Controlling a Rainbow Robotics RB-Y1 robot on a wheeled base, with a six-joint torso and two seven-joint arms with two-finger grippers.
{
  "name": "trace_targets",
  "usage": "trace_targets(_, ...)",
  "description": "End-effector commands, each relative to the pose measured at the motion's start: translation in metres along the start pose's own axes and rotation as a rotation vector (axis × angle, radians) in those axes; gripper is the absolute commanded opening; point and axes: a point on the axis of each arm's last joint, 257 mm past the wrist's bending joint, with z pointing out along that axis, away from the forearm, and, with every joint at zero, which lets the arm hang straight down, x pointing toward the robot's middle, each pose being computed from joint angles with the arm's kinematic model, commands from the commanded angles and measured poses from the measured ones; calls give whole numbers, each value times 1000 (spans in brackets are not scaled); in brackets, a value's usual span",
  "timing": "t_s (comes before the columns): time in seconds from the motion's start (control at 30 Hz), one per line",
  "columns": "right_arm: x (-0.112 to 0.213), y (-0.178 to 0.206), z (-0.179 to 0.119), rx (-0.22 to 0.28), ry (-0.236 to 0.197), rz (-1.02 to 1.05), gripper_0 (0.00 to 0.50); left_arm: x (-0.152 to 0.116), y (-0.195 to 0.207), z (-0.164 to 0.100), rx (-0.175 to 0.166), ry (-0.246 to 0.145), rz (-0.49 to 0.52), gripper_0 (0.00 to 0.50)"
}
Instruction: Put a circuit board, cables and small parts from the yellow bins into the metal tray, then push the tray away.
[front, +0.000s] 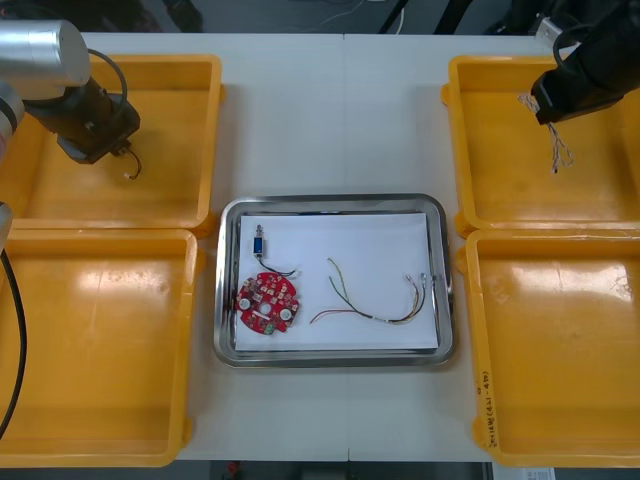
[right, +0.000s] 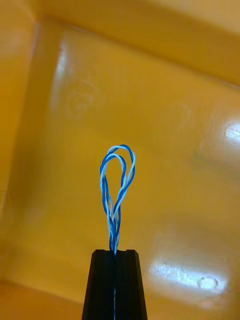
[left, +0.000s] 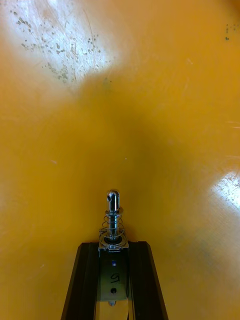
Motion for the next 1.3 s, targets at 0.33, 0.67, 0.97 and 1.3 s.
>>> trace_targets(0.33, 41, -10, -89, 62, 14, -77, 0, 2, -3, -43, -6, 4, 238, 0)
trace_targets(0.67, 34, 8, -114, 135, -108, -205, 0, 20, 3, -69, 19, 28, 298, 0)
trace_targets(0.97, 31, 81, -113, 76, -152, -443, 0, 41, 3, -87, 28, 44, 342, 0)
trace_targets(1.3, 43, 167, -107, -47, -149, -720, 0, 84, 0, -124, 30, 66, 464, 0)
